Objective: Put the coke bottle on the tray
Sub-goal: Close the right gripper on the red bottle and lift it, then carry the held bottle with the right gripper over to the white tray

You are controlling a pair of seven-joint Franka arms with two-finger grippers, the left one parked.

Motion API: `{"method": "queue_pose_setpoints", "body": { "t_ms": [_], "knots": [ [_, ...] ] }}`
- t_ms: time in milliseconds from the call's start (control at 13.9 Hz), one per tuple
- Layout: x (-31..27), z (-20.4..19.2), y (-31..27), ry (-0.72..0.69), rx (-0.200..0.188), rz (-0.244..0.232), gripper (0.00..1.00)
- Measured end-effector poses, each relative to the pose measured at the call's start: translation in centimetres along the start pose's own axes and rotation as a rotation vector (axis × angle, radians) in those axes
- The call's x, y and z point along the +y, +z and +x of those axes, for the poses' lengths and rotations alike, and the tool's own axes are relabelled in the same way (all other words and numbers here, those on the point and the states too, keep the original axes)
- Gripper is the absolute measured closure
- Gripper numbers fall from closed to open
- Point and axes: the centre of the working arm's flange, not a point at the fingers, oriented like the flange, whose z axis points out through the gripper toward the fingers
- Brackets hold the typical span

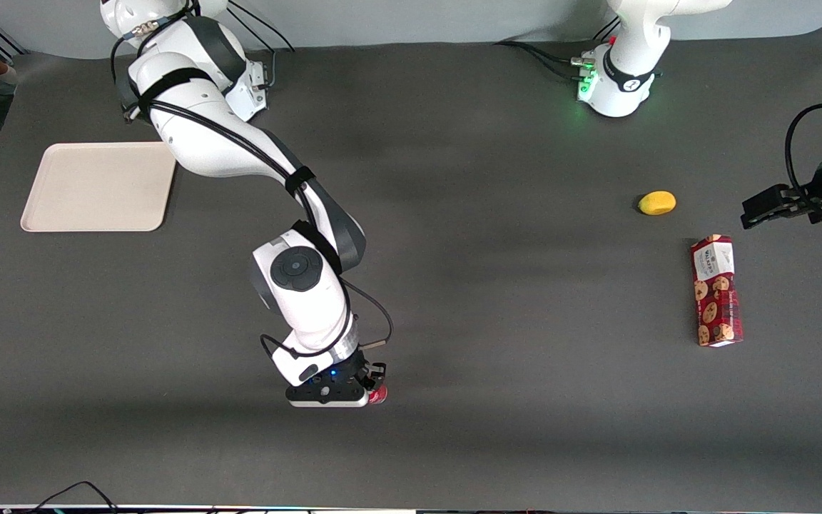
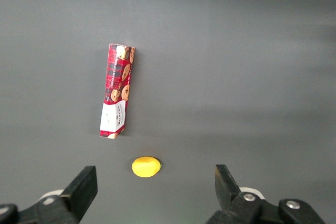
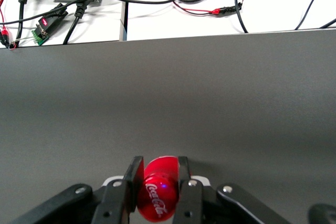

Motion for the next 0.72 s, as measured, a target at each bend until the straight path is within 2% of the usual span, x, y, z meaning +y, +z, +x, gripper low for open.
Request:
{"method": "queue_pose_setpoints", "body": {
  "t_ms": [144, 288, 575, 719],
  "knots": [
    [0.0, 0.0, -0.5, 0.002, -0.034, -0.028, 0.69],
    [-0.4, 0.6, -3.4, 0.007, -0.07, -0.051, 0.69],
    [-1.1, 2.5, -16.2, 0.0, -0.117, -0.074, 0.69],
    [-0.3, 3.0, -23.4, -0.044, -0.123, -0.093, 0.69]
  ]
}}
